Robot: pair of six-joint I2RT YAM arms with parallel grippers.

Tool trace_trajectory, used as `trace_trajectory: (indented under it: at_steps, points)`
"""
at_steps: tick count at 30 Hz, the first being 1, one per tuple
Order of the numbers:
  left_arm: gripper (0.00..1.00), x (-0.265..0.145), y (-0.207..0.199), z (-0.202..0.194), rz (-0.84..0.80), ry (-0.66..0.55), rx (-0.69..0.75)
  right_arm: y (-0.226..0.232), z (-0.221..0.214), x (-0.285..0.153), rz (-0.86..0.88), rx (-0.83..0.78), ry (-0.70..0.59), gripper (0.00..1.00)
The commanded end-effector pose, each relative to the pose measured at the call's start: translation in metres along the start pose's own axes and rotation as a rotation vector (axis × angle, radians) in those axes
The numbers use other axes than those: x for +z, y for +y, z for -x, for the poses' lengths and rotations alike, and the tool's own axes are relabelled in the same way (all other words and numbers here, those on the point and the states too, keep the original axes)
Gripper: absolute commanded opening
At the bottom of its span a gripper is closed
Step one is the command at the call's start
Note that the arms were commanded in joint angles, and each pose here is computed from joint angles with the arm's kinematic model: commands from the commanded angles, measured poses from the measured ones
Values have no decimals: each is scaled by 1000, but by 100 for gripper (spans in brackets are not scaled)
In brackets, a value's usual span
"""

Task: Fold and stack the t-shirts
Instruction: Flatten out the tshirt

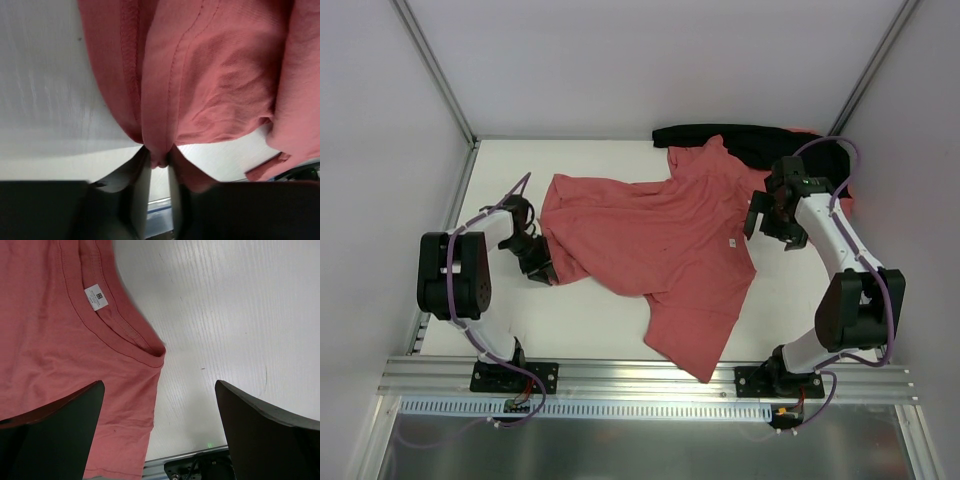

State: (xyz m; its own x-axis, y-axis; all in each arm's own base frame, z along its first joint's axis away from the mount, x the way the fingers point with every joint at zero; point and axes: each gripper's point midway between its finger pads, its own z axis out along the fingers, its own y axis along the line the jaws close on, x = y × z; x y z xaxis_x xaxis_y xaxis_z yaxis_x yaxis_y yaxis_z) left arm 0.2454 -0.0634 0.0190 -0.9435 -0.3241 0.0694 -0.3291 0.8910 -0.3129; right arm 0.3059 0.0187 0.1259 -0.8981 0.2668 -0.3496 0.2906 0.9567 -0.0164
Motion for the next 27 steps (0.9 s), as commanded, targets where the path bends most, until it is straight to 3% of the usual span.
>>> trace_trajectory:
  at_steps: [1,3,8,27]
  points:
    - [16,6,7,-2,19,19,-6,2,14,-18,22,5,-49,99]
    - [0,6,9,-3,31,23,-6,3,17,-20,27,6,-57,99]
    - [0,-2,9,0,43,-4,9,13,5,-25,89,-8,-5,99]
    - [0,-45,-17,20,-21,-123,54,13,-161,0,171,-57,261,99]
